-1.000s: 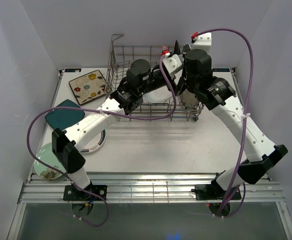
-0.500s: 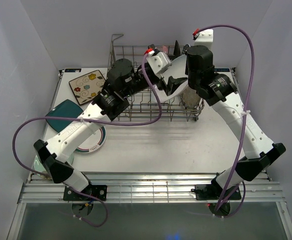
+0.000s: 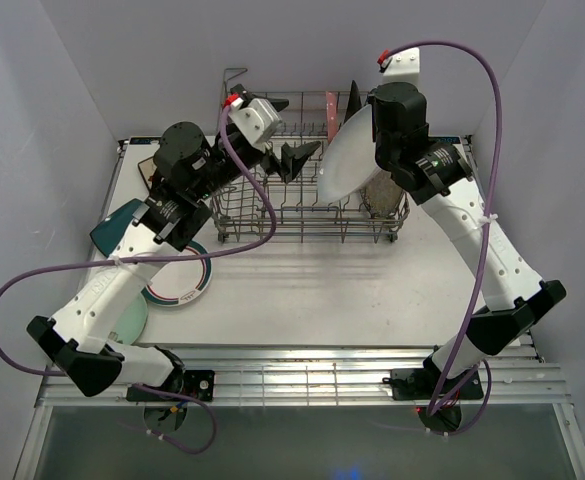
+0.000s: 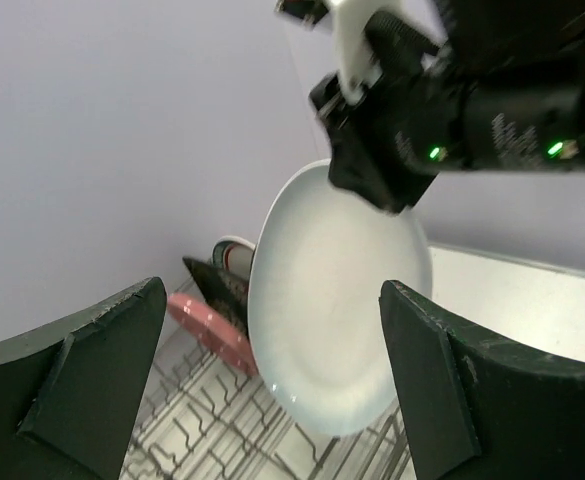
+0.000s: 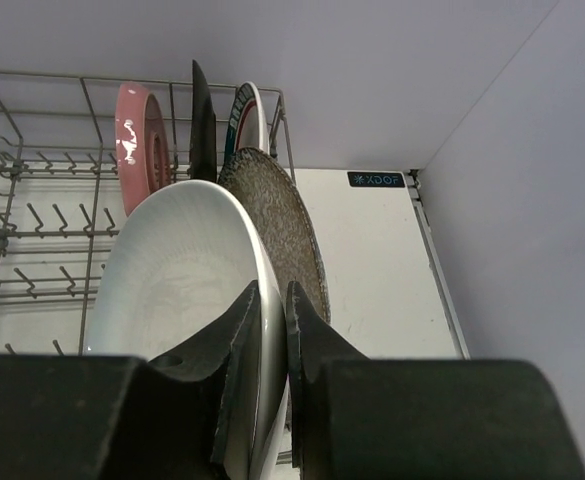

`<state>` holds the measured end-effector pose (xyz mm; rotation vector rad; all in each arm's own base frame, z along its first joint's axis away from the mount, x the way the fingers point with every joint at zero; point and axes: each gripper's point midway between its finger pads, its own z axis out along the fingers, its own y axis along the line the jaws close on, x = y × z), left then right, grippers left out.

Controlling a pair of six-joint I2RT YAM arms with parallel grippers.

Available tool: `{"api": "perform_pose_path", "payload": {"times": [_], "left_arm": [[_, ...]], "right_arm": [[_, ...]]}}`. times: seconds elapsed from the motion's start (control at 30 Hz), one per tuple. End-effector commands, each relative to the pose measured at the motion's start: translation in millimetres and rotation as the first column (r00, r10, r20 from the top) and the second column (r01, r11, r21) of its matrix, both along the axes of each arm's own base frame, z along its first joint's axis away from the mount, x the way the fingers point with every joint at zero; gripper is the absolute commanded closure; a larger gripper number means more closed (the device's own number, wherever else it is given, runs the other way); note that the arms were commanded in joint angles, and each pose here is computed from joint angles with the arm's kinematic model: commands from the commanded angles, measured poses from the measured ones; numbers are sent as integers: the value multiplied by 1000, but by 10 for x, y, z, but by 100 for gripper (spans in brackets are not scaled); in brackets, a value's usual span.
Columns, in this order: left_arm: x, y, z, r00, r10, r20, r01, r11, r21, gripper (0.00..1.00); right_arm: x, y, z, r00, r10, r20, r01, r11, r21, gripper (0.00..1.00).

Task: Load the plates into the dish rack
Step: Insert the plate into the dish rack.

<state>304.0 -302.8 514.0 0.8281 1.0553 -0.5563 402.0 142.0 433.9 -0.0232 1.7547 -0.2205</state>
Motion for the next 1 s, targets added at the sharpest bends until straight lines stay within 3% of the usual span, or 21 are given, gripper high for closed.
{"api": "perform_pose_path", "payload": {"times": [0.0,0.4,0.6,0.97], "left_arm": [[42,140,-174,998,3,-68,-2,1000,24,2],[221,265,-737,972,-47,-232,61,997,56,2],[420,19,-1159,925,-108,-365,146,986,77,2],[953,-413,-1537,823,-147,-548,203,978,42,2]], "right_arm": [[-210,-237,1189,939,-66,338,3,983,184,92],[-301,-416,1334,911,-81,404,59,996,67,92],[-268,-444,1357,909,-90,407,95,995,6,92],[-151,-403,1173,913,-83,399,129,988,-90,92]]}}
